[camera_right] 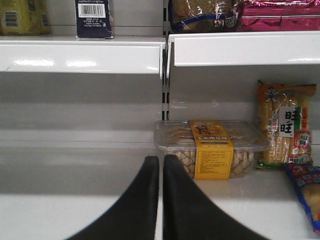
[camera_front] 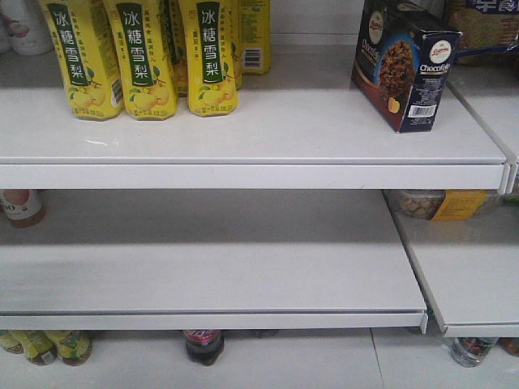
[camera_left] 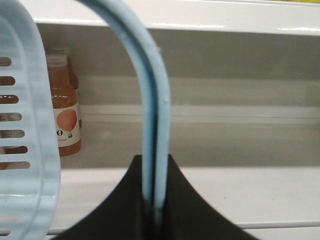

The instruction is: Left arm holds basket, right arm returns cookies

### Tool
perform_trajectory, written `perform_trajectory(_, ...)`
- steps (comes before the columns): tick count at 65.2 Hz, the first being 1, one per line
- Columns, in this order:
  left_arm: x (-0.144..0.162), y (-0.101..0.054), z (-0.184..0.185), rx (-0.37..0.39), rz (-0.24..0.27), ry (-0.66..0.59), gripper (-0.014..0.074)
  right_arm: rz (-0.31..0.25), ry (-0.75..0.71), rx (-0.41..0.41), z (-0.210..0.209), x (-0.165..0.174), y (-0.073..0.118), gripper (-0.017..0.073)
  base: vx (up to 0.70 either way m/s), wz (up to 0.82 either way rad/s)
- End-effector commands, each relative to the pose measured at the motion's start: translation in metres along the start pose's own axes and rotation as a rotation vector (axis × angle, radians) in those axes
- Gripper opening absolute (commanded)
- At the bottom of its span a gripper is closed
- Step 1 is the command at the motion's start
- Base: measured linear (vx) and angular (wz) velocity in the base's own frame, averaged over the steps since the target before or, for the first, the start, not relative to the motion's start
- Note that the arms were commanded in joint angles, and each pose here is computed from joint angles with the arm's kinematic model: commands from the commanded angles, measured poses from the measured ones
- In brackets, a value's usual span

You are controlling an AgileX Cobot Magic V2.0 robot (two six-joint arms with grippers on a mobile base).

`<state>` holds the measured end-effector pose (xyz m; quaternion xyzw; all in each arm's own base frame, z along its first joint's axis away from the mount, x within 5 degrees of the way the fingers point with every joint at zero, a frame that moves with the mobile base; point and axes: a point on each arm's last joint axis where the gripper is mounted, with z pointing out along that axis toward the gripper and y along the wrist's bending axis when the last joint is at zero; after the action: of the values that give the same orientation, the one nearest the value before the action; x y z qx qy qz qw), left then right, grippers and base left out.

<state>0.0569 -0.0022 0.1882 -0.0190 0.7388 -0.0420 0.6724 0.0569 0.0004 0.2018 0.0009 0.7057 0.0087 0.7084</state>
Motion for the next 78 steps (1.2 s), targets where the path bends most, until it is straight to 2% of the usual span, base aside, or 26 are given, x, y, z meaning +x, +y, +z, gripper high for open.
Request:
perform_trajectory(1, -0.0210, -0.0019, -0.0045, 0.015, 0.029, -0.159, -0.0003, 0.013, -0.142, -0.008, -0.0012, -0.0038, 0.0008, -0.0010, 0.00, 0.00)
perform_trajectory(4, -0.0209, -0.0019, -0.0044, 0.015, 0.029, -0.158, -0.0003, 0.026, -0.119, -0.006, -0.0010, -0.0021, 0.0006, -0.0010, 0.00, 0.00)
perform_trajectory(78, -0.0209, -0.0019, -0.0044, 0.015, 0.029, -0.158, -0.0003, 0.016, -0.121, -0.006, -0.0010, -0.0024, 0.0006, -0.0010, 0.00, 0.00)
